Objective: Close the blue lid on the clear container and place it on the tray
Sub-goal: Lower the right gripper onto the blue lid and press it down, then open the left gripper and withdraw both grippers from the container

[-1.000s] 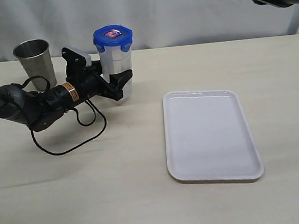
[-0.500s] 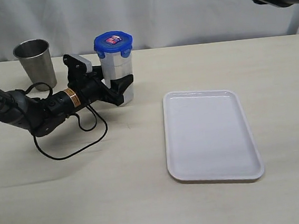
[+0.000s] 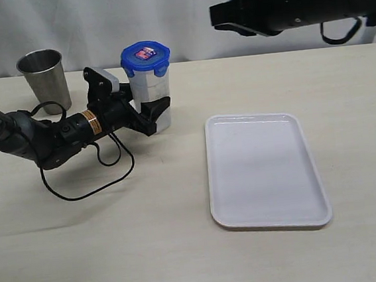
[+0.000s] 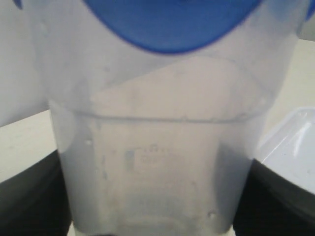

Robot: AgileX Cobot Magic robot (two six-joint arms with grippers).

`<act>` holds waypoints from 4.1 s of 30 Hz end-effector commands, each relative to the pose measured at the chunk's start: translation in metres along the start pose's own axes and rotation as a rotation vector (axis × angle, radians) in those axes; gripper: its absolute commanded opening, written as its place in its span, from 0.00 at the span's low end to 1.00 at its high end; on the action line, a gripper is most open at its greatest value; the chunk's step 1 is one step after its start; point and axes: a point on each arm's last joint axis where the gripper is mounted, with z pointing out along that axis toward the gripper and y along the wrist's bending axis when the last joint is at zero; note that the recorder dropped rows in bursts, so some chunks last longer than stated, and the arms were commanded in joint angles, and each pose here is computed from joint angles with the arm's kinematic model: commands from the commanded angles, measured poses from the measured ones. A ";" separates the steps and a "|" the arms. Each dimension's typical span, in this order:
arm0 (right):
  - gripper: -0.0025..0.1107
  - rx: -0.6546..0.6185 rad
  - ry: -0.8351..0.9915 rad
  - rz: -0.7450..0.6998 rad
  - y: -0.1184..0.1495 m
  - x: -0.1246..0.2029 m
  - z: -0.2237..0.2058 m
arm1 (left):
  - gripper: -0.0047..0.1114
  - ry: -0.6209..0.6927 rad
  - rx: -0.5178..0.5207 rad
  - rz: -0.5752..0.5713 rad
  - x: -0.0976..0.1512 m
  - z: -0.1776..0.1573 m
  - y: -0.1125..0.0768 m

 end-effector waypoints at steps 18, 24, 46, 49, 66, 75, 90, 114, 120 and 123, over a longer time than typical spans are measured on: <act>0.06 -0.172 0.099 0.120 -0.017 0.006 0.125 | 0.25 0.168 0.024 0.016 0.019 -0.002 -0.003; 0.06 -0.205 0.075 0.128 -0.018 0.010 0.133 | 0.26 0.173 0.036 0.025 0.020 -0.002 -0.004; 0.06 -0.167 0.115 0.155 -0.030 0.031 0.153 | 0.66 0.166 0.039 0.025 0.019 -0.002 -0.004; 0.06 -0.171 0.117 0.154 -0.030 0.031 0.153 | 0.66 0.167 0.048 0.033 0.018 -0.002 -0.005; 0.06 -0.166 0.118 0.154 -0.030 0.031 0.153 | 0.70 0.161 0.074 0.066 0.010 -0.002 -0.006; 0.06 -0.179 0.125 0.157 -0.029 0.032 0.152 | 0.70 -0.036 0.223 0.021 -0.010 -0.035 0.019; 0.06 -0.197 0.053 0.089 -0.017 0.005 0.129 | 0.04 0.039 0.376 0.079 -0.056 -0.070 0.031; 0.06 0.231 -0.279 -0.200 0.022 -0.005 -0.087 | 0.04 0.109 -0.519 -0.096 -0.210 -0.228 -0.038; 0.06 0.235 -0.374 -0.209 0.039 0.012 -0.142 | 0.04 -0.030 -0.561 -0.050 -0.234 -0.273 -0.080; 0.06 0.236 -0.420 -0.215 0.047 0.025 -0.166 | 0.04 -0.103 -0.568 -0.027 -0.240 -0.294 -0.102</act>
